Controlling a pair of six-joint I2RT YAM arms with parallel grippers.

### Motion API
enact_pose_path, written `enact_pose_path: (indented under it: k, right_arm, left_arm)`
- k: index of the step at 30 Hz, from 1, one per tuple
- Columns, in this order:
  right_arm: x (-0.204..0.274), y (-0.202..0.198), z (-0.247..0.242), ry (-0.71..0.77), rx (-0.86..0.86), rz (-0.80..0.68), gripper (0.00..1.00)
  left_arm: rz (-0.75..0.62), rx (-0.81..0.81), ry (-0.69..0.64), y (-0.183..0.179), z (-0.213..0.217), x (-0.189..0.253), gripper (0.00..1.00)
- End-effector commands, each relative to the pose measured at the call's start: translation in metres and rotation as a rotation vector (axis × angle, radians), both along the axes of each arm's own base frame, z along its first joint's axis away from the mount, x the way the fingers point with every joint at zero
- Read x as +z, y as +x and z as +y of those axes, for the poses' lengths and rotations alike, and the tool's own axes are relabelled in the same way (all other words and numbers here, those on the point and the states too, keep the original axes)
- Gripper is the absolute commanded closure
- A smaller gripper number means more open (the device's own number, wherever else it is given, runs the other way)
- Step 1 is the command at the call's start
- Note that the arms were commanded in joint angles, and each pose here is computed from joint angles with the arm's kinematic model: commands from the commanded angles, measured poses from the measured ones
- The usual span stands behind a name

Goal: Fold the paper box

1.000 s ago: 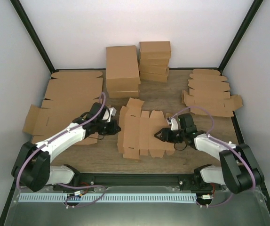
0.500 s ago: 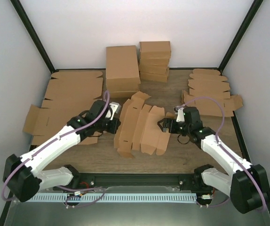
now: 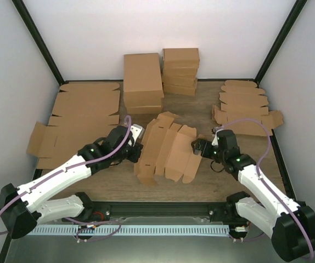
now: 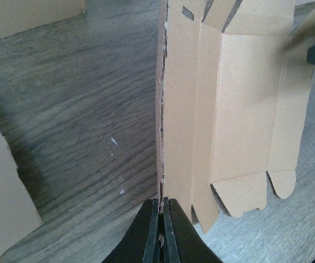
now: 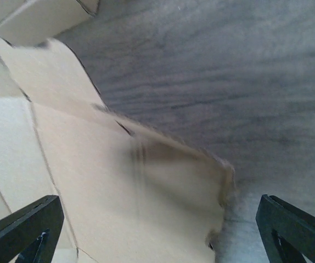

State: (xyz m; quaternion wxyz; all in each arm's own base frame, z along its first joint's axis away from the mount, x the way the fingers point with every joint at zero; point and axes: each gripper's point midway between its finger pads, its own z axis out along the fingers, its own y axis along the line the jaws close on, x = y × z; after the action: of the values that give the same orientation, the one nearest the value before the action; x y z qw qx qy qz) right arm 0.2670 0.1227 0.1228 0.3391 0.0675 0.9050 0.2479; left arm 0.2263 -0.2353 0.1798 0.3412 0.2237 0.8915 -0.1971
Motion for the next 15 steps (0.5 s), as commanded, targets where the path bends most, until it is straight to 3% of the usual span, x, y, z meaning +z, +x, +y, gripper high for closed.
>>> enact_pose_path:
  k: [1, 6, 15]
  right_arm:
    - [-0.003, -0.008, -0.001, 0.045, -0.027, 0.014, 0.00]
    - [0.010, -0.006, -0.002, 0.037, -0.018, -0.023, 0.00]
    - [0.077, -0.005, 0.026, 0.108, 0.175, -0.218, 0.00]
  left_arm:
    - [-0.049, 0.022, -0.014, 0.006, 0.001, 0.016, 0.96]
    - [-0.076, 0.017, 0.000, 0.008, 0.002, 0.029, 0.96]
    - [-0.100, -0.053, 0.093, 0.006, -0.001, 0.035, 0.96]
